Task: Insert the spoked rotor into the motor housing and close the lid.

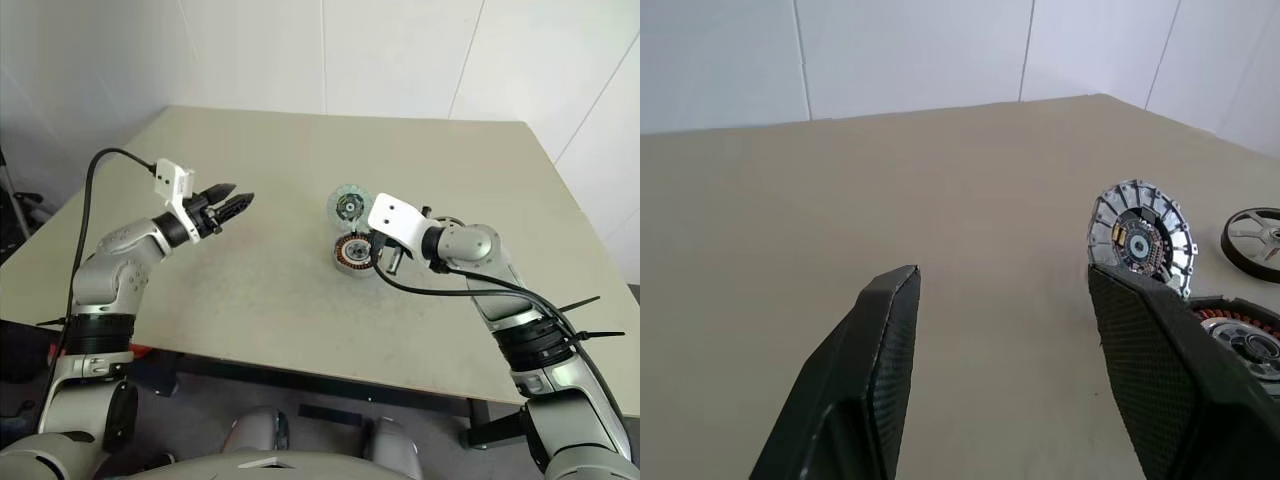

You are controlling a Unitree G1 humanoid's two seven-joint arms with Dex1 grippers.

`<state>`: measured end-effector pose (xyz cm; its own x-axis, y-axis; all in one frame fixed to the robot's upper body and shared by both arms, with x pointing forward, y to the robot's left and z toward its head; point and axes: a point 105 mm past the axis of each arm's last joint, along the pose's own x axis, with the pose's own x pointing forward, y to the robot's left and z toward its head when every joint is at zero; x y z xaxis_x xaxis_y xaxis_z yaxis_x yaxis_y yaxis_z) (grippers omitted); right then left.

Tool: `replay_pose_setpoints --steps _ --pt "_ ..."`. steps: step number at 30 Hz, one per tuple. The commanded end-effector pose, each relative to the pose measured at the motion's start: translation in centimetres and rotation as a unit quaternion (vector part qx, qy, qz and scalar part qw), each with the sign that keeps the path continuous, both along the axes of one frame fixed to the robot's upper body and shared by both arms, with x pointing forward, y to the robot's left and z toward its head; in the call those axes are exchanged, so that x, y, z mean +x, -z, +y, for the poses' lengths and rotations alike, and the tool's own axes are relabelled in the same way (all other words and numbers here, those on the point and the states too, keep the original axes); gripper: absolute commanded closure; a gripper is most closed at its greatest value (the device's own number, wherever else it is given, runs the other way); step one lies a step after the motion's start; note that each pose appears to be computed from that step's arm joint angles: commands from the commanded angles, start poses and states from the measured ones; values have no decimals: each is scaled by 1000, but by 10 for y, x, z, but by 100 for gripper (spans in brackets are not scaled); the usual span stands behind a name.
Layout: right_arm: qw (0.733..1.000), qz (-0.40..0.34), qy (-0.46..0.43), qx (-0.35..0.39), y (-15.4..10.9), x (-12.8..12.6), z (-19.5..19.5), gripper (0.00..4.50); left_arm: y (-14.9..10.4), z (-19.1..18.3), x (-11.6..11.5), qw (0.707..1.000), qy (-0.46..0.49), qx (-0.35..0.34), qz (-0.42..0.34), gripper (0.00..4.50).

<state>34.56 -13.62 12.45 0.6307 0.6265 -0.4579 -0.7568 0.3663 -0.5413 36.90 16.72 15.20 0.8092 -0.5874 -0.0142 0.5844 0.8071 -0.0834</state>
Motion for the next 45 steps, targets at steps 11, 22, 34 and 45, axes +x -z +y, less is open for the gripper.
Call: replay_pose_setpoints --steps 11,22,34,45 --pt "1000 8 -9 -15 21 14 11 448 -16 -3 -5 999 -18 -10 -29 168" --pt "1000 17 -21 -9 28 14 21 448 -17 6 -4 999 -33 -5 -32 168" --pt "1000 12 -28 -7 30 17 32 448 -17 11 -1 999 -42 5 -35 168" --pt "999 12 -34 0 34 20 45 448 -20 14 2 998 -46 7 -41 168"
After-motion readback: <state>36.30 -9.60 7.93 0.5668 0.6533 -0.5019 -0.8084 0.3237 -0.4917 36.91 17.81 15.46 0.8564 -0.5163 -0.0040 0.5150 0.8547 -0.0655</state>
